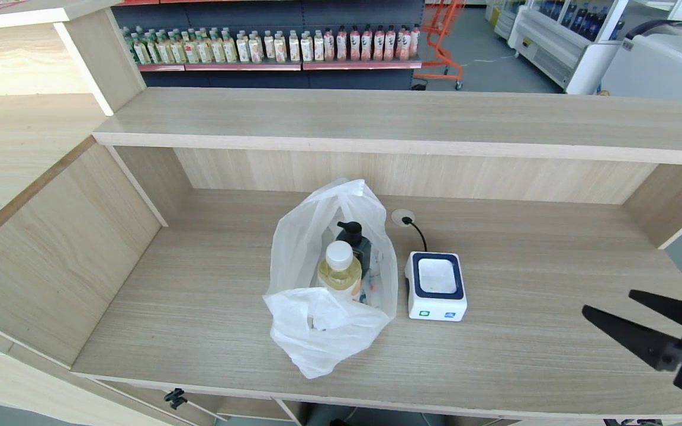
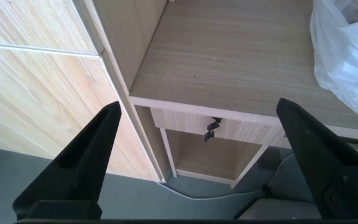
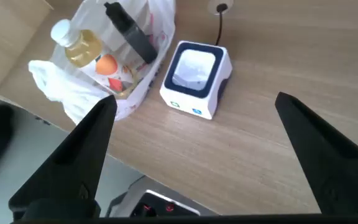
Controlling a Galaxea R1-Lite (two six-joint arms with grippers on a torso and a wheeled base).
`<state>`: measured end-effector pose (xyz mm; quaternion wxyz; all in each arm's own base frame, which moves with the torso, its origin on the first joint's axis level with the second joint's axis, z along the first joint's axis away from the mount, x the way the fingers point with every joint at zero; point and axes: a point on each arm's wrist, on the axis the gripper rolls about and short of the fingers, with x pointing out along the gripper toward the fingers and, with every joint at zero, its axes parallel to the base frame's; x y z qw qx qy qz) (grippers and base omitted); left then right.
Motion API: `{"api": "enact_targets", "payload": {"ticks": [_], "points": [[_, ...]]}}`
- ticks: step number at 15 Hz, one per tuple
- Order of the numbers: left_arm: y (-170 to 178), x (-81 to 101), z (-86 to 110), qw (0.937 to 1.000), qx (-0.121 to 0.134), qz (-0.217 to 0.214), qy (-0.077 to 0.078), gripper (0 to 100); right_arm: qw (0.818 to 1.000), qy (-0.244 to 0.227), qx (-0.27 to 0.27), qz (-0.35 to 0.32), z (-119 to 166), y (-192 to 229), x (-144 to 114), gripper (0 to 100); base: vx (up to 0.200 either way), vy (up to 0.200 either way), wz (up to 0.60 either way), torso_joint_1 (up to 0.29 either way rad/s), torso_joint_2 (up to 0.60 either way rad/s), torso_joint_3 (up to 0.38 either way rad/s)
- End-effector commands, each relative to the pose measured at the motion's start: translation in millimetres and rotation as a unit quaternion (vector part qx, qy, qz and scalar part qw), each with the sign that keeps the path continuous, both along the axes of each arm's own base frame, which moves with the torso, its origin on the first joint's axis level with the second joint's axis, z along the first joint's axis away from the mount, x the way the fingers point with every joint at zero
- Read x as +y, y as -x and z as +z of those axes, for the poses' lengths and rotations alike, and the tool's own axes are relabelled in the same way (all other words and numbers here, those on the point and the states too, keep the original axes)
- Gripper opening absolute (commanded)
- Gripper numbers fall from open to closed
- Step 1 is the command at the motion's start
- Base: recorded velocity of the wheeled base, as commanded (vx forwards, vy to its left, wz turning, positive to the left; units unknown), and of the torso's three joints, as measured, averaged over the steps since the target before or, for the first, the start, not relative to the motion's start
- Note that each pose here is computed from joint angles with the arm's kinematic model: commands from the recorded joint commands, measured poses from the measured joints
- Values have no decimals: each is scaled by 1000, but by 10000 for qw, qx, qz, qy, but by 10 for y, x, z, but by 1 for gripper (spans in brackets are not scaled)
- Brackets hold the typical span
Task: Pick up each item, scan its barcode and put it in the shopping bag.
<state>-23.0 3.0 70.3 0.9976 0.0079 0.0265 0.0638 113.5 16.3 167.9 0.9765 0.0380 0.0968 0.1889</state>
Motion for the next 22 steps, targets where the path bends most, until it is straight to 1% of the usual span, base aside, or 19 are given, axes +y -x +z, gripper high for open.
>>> {"api": "enact_targets", "payload": {"ticks": [1, 2, 4, 5, 6, 7, 10, 13, 14, 15, 16, 22], "points": [[0, 0, 0, 10000, -1, 4, 0, 100, 9905, 523, -393, -1206, -694, 1066, -136, 100, 0, 0, 0, 0, 0, 0], [0, 0, 0, 10000, -1, 4, 0, 100, 9876, 576, -296, -1432, -853, 1212, -143, 100, 0, 0, 0, 0, 0, 0], [0, 0, 0, 10000, -1, 4, 0, 100, 9841, 556, -821, -1476, -881, 1311, -140, 100, 0, 0, 0, 0, 0, 0], [0, 0, 0, 10000, -1, 4, 0, 100, 9786, 610, -1152, -1590, -901, 1363, -147, 100, 0, 0, 0, 0, 0, 0], [0, 0, 0, 10000, -1, 4, 0, 100, 9729, 666, -1119, -1910, -904, 1363, -162, 100, 0, 0, 0, 0, 0, 0], [0, 0, 0, 10000, -1, 4, 0, 100, 9701, 509, -1053, -2127, -909, 1363, -172, 100, 0, 0, 0, 0, 0, 0], [0, 0, 0, 10000, -1, 4, 0, 100, 9709, 406, -1020, -2129, -912, 1363, -171, 100, 0, 0, 0, 0, 0, 0], [0, 0, 0, 10000, -1, 4, 0, 100, 9706, 466, -1031, -2123, -912, 1363, -171, 100, 0, 0, 0, 0, 0, 0], [0, 0, 0, 10000, -1, 4, 0, 100, 9710, 400, -1012, -2130, -913, 1363, -171, 100, 0, 0, 0, 0, 0, 0], [0, 0, 0, 10000, -1, 4, 0, 100, 9709, 391, -1018, -2131, -912, 1363, -171, 0, 0, 0, 0, 0, 0, 0], [0, 0, 0, 10000, -1, 4, 0, 100, 9708, 429, -1024, -2127, -912, 1363, -171, 0, 0, 0, 0, 0, 0, 0], [0, 0, 0, 10000, -1, 4, 0, 100, 9708, 295, -1001, -2162, -912, 1363, -172, 0, 0, 0, 0, 0, 0, 0]]}}
